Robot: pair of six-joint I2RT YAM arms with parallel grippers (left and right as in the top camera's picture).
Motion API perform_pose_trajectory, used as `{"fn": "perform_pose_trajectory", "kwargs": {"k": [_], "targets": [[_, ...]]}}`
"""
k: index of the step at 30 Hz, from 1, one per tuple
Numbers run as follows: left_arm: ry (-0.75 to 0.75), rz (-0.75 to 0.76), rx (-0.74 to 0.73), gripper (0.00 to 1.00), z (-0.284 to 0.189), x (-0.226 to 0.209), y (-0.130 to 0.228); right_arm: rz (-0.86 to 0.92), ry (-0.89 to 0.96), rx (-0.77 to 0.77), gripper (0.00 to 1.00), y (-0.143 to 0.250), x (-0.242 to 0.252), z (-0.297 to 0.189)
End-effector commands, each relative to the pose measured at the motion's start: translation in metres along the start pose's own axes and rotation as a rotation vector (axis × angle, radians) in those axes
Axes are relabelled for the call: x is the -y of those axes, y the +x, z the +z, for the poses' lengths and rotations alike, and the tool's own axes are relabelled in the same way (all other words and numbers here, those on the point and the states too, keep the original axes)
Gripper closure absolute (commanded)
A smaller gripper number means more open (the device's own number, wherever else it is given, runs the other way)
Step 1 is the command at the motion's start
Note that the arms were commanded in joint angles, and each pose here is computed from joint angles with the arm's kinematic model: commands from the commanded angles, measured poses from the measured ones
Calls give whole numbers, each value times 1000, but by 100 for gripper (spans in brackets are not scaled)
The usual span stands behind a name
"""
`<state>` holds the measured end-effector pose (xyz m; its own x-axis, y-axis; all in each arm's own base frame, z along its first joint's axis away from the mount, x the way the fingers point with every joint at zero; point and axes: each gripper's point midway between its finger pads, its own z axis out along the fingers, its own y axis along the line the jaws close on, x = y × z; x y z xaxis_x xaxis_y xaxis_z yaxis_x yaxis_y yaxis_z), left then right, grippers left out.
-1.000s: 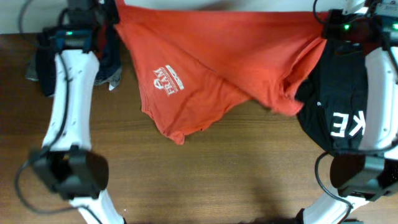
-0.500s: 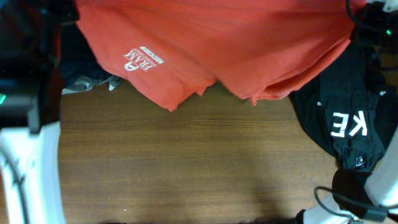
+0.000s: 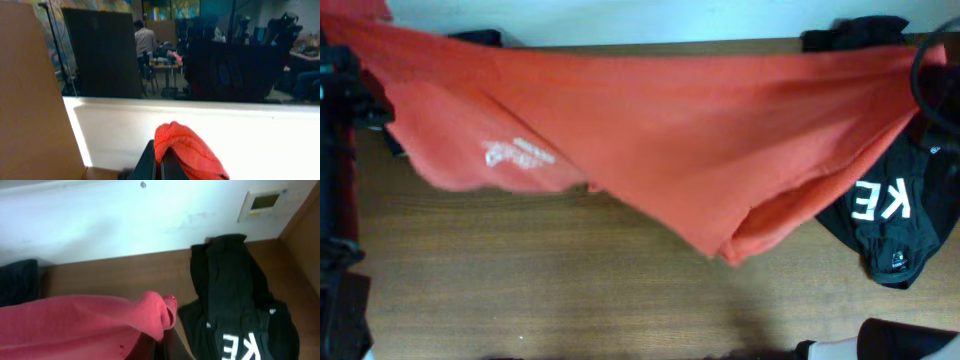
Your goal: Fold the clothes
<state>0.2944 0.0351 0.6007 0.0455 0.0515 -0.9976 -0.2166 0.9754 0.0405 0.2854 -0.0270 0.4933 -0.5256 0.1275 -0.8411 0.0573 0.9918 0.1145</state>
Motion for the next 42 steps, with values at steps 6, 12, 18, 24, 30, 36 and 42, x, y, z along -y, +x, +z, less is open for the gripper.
{"fn": "perform_pose_trajectory", "kwargs": {"k": [6,12,18,24,30,36,42], "targets": [[-32,43,-108,99,36,2,31,29,18,-61,96,6,8,19],[-31,37,-86,99,57,7,30,23,-20,-25,96,-4,1,20],[-41,4,52,99,12,-6,-26,-1,-22,91,96,-10,-8,-27],[-47,-3,139,99,-59,-24,-60,-16,-25,172,96,4,-18,-80],[-54,4,202,99,-123,-39,-73,-38,-50,282,96,15,-32,-132],[-58,-10,259,99,-161,-48,-80,-28,-50,366,96,27,-37,-169],[-52,11,171,99,-123,-39,-62,-13,-48,308,96,27,-34,-150]]}}
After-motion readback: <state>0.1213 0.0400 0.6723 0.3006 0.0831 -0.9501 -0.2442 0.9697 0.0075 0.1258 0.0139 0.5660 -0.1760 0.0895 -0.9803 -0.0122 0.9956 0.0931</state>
